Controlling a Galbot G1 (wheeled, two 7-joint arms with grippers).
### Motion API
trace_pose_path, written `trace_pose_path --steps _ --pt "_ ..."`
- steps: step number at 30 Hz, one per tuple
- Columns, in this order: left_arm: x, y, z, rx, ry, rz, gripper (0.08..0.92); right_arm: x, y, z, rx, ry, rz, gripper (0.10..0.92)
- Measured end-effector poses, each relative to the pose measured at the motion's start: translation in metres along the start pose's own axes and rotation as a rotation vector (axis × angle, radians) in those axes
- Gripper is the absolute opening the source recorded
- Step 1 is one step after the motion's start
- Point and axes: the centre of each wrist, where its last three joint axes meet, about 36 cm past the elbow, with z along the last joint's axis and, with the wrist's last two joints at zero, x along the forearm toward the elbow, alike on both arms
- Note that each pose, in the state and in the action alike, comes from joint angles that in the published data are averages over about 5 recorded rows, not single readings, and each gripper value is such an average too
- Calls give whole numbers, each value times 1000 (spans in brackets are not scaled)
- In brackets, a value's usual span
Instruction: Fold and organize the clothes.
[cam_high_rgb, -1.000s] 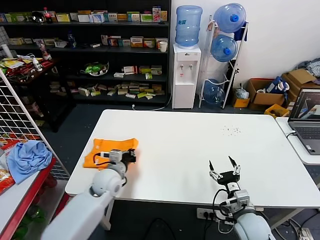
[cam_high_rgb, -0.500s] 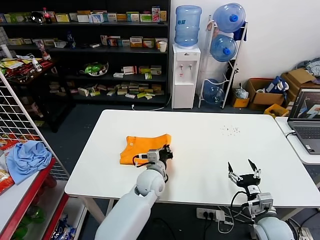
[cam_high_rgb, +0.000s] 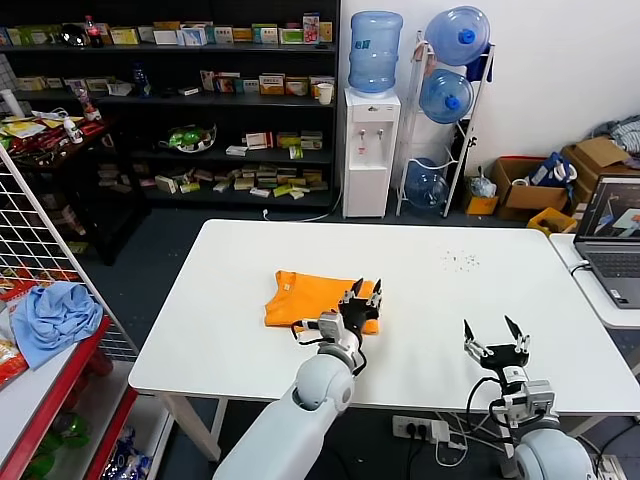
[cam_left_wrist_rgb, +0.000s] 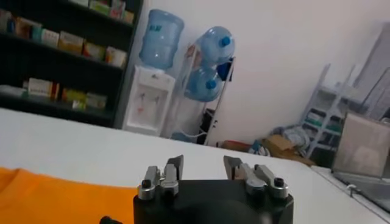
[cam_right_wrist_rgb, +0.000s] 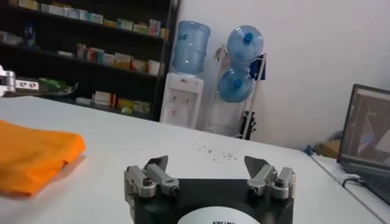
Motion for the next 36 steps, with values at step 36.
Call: trace_pose_path --steps 36 --pt "166 192 8 -439 -132 -154 823 -5 15 -14 -39 -38 -42 823"
